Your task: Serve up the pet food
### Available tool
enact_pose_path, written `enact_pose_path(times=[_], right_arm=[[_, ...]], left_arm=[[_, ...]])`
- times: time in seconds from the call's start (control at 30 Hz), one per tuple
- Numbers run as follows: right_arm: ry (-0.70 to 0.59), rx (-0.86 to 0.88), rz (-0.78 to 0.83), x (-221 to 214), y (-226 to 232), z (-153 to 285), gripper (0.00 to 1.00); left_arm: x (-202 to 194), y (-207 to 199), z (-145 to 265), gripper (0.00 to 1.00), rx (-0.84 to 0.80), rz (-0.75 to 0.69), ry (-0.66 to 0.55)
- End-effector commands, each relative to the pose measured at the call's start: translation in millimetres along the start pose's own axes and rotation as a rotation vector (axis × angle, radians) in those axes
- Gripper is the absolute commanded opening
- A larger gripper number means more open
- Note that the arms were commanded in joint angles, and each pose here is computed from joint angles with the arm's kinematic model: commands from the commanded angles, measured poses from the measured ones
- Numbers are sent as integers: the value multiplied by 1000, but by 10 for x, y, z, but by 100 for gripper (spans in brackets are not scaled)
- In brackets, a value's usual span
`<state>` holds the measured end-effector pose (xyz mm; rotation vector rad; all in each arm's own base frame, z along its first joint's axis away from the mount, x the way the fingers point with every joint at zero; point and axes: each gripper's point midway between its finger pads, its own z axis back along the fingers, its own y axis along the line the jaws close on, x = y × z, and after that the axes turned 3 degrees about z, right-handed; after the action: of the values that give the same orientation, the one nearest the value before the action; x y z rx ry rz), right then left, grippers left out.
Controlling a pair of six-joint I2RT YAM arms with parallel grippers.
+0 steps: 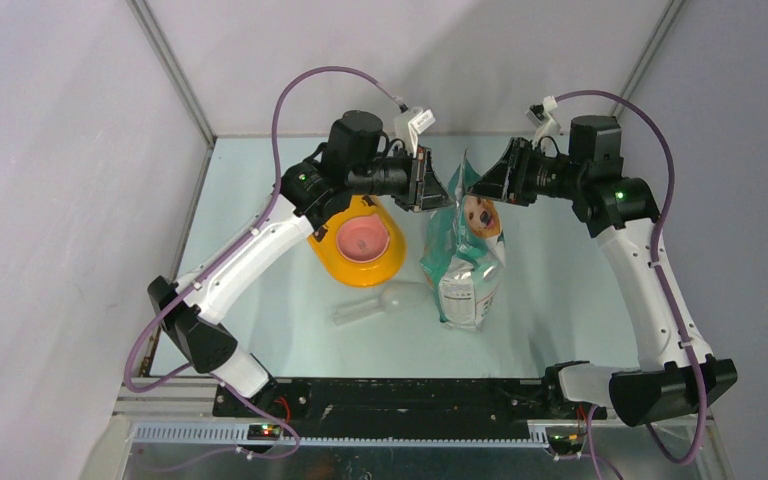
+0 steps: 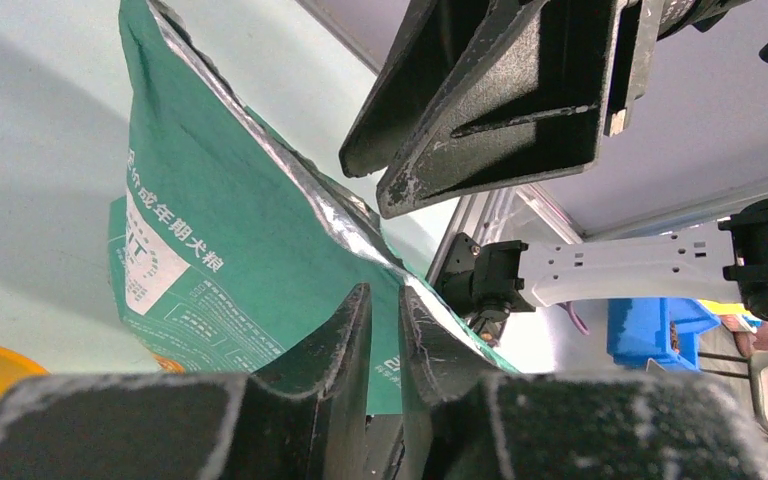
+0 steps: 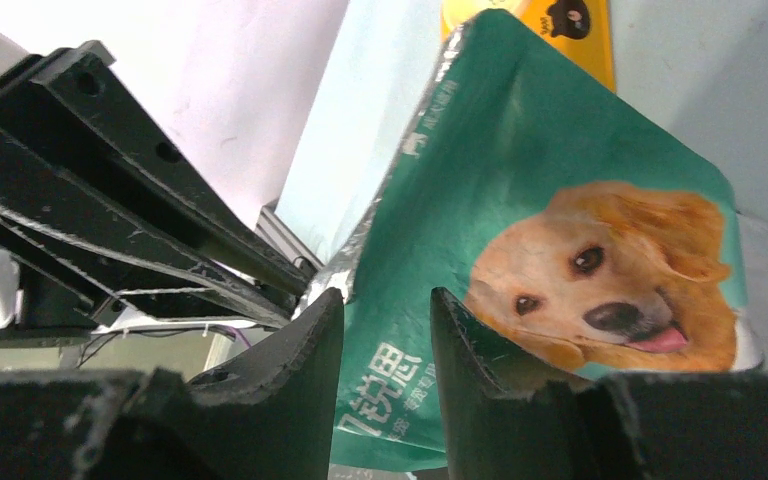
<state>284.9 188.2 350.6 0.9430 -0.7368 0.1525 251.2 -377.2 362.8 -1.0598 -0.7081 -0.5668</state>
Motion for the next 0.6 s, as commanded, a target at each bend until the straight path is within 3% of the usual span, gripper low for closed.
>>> enact_pose_path(times=[0.0,0.2,0.4,0.57], right_arm=[[-14,100,10,80,190,2,41],[-9,113,-9,81,190,-31,40],[-22,-50,-7,53,-144,-69,22],[-19,-39,-9,59,-137,-81,24]], left_arm=[[144,-137,66,22,-48,-24,-47],[133,-151,58,22,-57,-18,-42],[126,-155,71,23,-60,-23,-42],[113,-144,66,23,-58,-21,-39]])
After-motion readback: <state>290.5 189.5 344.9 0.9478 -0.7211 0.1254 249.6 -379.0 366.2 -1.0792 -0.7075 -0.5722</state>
